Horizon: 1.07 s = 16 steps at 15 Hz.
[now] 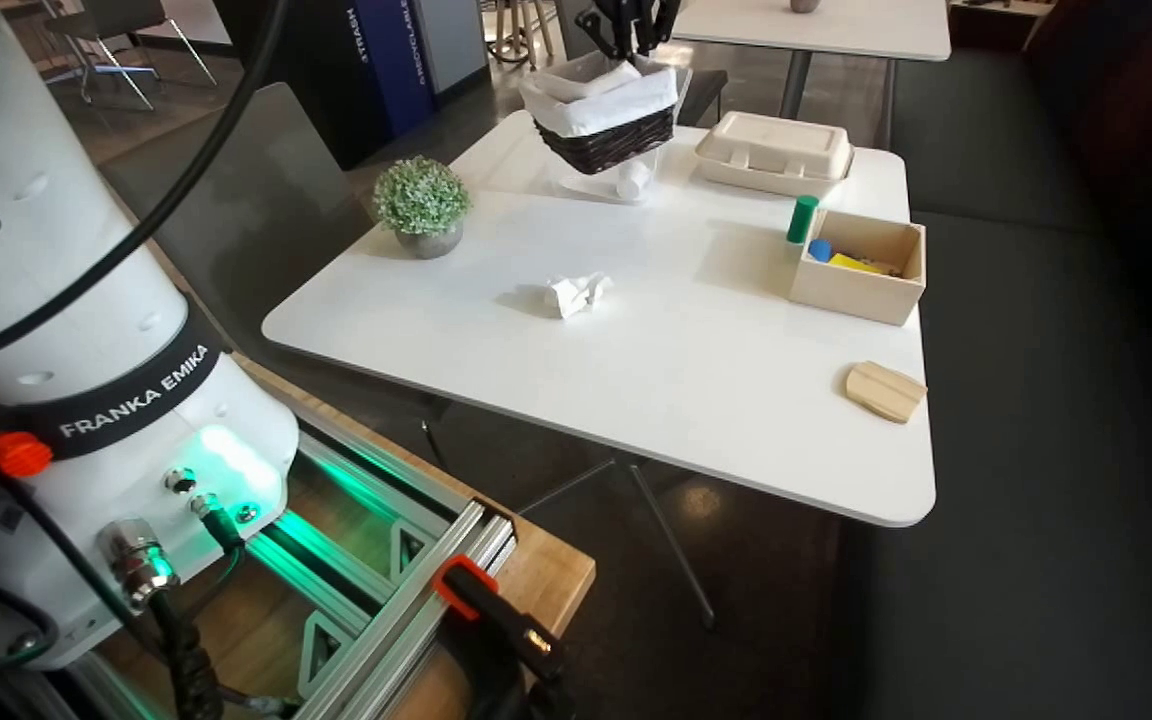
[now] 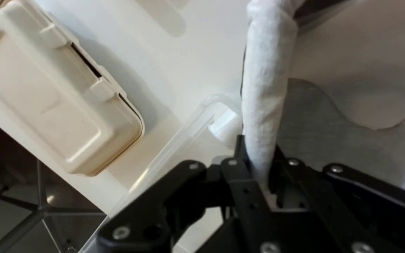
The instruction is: Move the bin closer to the small, wooden crate
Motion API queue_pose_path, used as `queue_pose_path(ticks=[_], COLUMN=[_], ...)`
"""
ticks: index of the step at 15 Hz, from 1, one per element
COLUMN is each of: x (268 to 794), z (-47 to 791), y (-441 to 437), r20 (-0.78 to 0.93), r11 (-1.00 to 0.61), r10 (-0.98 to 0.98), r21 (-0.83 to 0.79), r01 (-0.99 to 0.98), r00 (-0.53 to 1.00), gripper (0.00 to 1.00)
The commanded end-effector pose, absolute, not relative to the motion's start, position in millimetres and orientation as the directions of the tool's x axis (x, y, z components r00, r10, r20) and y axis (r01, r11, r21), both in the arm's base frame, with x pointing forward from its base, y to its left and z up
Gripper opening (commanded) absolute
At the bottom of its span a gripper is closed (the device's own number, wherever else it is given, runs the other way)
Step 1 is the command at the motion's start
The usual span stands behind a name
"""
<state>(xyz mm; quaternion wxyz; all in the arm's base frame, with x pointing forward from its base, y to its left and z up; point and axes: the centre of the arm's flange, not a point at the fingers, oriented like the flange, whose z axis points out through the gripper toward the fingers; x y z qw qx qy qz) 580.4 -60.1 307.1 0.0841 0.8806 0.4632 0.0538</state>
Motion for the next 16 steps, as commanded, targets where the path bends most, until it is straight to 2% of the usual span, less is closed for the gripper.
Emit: queue_pose_path(ticks=[1, 10, 13, 16], x=[554, 522, 521, 523], z=[317, 276, 248, 221], y=[-94, -164, -173, -173], r20=[0.039, -0.037, -0.055, -0.078], r11=[-0.434, -0.138, -0.133, -0.125], r10=[0.899, 0.989, 0.988, 0.986], r21=[0.221, 0.169, 0.178, 0.258], r01=[0.873, 0.976, 0.975, 0.958], r00=[0.437, 0.146, 0.145, 0.150], gripper=[0.04, 0.04, 0.04, 0.04])
